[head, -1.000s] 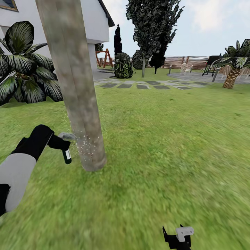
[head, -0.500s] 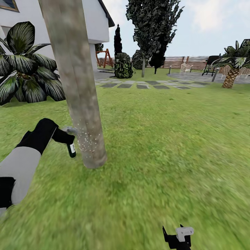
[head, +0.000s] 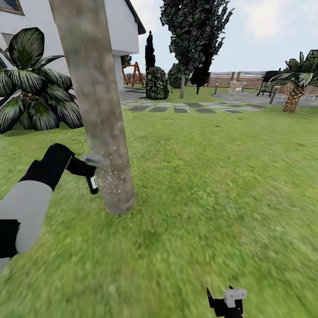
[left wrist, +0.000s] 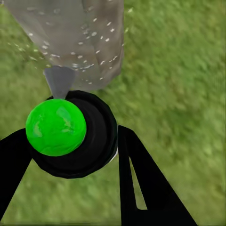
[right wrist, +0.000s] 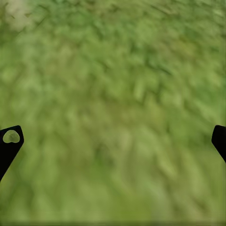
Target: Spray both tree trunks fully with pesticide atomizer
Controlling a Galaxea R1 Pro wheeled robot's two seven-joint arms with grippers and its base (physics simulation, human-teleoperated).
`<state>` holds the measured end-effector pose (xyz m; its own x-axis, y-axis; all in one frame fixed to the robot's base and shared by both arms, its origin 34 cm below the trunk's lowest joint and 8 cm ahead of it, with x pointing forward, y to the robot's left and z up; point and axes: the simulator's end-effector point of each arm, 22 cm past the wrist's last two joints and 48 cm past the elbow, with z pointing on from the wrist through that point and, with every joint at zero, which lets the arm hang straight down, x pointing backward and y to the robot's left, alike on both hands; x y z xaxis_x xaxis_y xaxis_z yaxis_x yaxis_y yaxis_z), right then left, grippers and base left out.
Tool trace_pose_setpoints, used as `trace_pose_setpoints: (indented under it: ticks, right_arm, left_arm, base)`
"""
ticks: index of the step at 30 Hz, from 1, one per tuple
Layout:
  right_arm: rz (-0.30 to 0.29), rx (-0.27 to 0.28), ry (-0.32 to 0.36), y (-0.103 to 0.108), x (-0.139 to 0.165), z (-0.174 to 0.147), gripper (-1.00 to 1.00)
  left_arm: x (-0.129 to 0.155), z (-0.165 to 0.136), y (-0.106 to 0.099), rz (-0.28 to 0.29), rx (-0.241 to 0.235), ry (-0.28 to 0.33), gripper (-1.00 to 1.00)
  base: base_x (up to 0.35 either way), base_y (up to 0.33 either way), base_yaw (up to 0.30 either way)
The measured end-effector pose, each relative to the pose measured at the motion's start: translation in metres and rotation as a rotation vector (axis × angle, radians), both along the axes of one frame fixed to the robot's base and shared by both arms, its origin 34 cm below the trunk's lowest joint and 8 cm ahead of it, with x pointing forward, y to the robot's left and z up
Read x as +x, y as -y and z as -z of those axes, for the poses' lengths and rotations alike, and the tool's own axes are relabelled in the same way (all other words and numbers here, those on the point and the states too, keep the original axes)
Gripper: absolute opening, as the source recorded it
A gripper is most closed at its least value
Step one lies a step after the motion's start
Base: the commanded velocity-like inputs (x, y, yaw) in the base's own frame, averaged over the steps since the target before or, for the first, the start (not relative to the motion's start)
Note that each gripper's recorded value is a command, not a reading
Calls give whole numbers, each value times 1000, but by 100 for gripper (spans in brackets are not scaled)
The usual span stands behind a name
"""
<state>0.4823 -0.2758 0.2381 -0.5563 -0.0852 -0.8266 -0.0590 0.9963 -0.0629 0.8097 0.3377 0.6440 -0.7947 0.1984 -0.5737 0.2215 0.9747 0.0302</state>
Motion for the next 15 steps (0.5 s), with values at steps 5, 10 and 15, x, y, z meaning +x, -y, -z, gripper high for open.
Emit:
trace_pose_setpoints:
  ticks: [5,10,15]
  right_arm:
    - [2,-1,1,1,0,0,100]
    - [2,-1,2,1,0,0,100]
    - [2,-1,2,1,0,0,100]
  left_arm:
    - [-2,1,2,11,-16,-6,-100]
    - [-2,0,2,10,-18,-5,-100]
    - [-2,1,2,11,-12,-7,-100]
  base:
    - [-117,-85,0]
    - [-49,-252,0]
    - [55,-274,0]
